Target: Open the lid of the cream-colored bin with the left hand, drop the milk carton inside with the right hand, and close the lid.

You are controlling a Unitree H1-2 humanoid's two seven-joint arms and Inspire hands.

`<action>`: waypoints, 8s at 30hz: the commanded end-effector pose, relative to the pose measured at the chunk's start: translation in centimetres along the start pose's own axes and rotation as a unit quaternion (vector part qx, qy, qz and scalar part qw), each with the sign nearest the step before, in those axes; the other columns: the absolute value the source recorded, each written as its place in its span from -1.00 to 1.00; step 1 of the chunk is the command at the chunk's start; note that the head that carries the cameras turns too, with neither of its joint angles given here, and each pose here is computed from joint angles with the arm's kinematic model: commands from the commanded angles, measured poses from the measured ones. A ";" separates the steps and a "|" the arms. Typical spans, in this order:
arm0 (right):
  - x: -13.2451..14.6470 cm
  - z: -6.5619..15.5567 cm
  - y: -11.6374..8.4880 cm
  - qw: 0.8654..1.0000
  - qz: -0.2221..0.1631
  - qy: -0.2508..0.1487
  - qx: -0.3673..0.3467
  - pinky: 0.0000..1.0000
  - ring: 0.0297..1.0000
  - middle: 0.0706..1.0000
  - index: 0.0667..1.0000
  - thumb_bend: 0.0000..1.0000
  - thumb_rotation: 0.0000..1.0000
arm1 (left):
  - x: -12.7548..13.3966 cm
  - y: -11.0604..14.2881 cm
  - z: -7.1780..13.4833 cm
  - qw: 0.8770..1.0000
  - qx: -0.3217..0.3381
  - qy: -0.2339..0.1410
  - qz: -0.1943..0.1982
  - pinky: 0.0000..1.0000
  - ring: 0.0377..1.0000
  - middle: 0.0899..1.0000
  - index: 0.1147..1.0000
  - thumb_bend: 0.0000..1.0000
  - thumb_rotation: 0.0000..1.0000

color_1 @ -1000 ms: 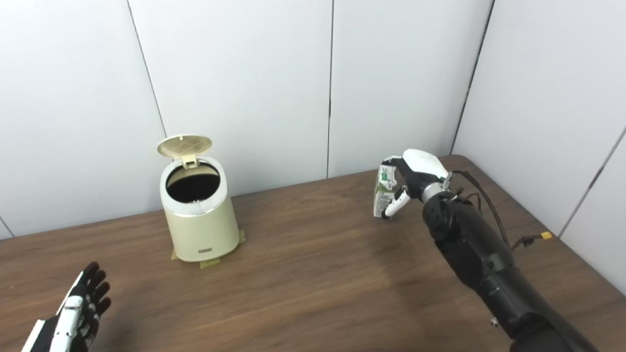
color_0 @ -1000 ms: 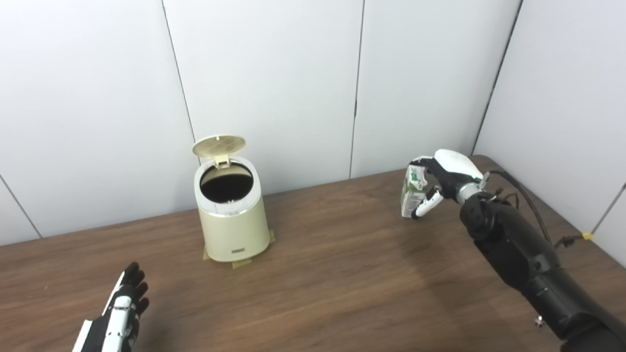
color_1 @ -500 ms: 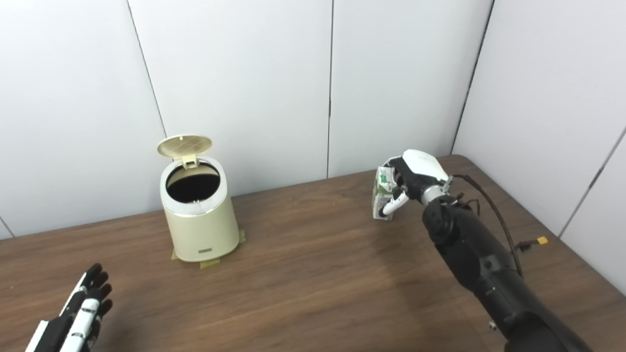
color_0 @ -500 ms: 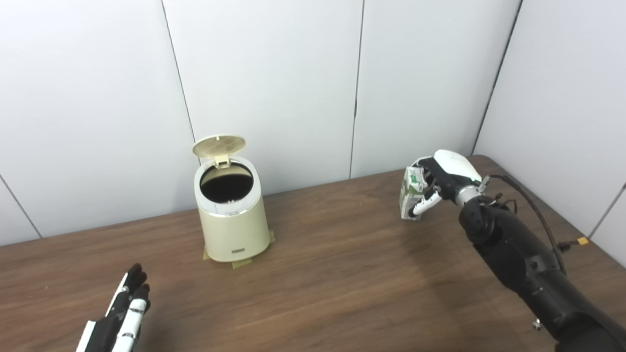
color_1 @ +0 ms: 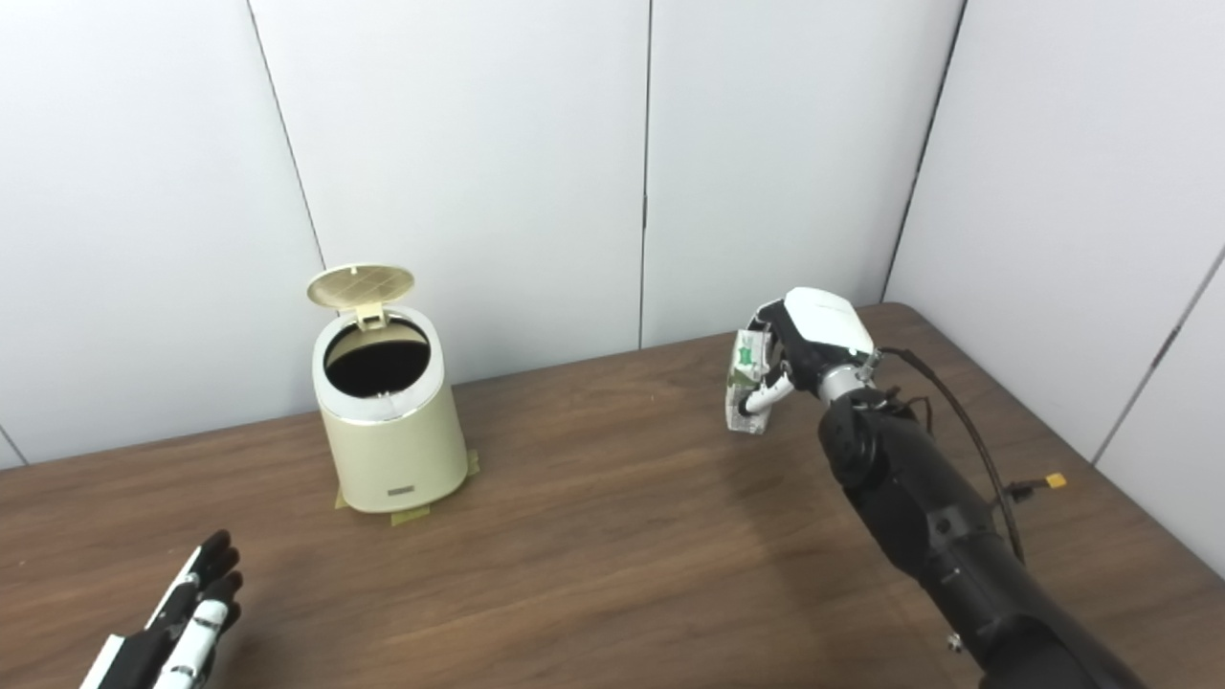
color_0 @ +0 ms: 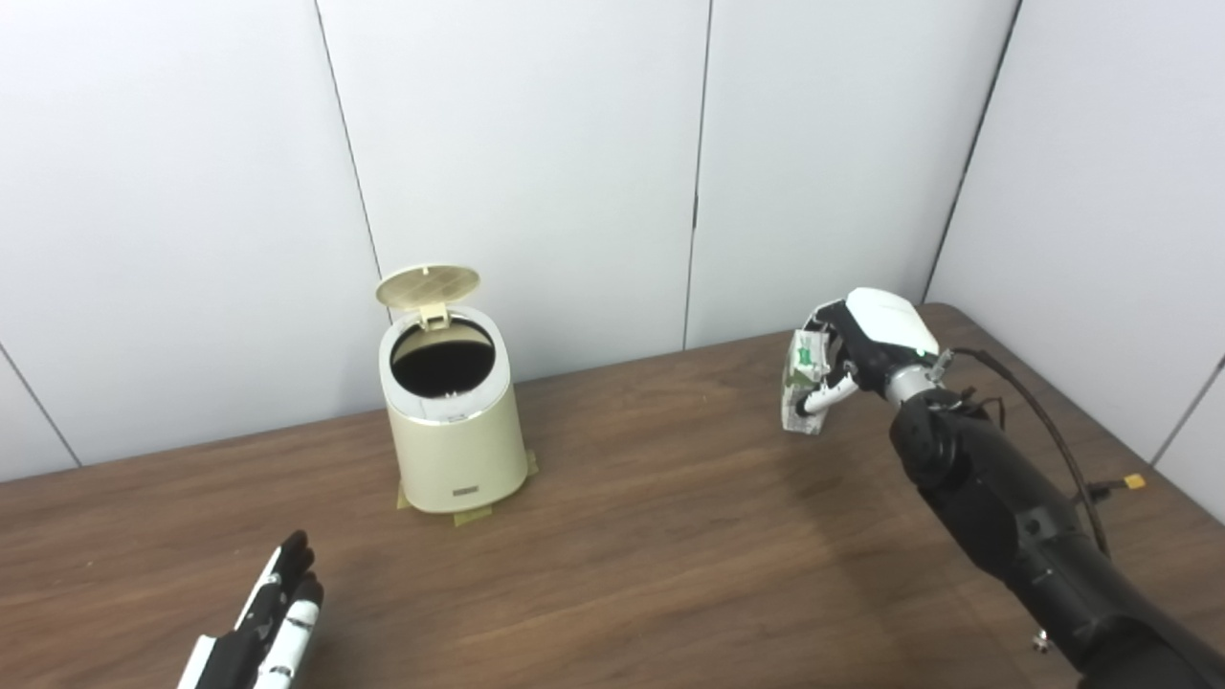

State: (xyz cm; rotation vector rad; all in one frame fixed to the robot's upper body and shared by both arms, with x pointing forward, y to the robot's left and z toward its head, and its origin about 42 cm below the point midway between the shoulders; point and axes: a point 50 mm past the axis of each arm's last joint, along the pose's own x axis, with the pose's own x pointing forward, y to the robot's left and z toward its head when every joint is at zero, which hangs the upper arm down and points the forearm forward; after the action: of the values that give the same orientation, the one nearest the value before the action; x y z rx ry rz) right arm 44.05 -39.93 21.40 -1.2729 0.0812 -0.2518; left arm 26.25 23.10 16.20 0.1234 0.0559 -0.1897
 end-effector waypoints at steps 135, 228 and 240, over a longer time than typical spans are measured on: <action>-4.8 26.2 -2.6 0.926 -0.127 -0.265 0.236 -0.20 0.02 0.15 0.16 0.49 -0.53 | 1.2 -5.8 1.7 0.992 -0.055 -0.075 0.088 1.00 1.00 0.97 1.00 -0.15 0.32; -17.5 15.3 12.0 0.799 0.117 -0.078 0.585 0.66 0.83 0.83 0.98 0.16 1.00 | 20.4 -0.5 20.3 0.622 0.727 -0.286 -0.052 0.76 0.68 0.53 0.50 0.00 1.00; -17.5 15.7 11.7 0.797 0.116 -0.080 0.587 0.68 0.85 0.82 0.97 0.16 1.00 | 19.2 -0.7 16.7 0.627 0.726 -0.274 -0.069 0.71 0.62 0.46 0.47 0.02 1.00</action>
State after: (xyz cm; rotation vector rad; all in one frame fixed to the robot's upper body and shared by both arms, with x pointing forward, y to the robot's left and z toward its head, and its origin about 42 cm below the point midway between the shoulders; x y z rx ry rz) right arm 31.10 -18.77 12.09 -0.0260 -0.0209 0.0375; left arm 45.41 17.03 28.59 1.7086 -0.6788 -0.4452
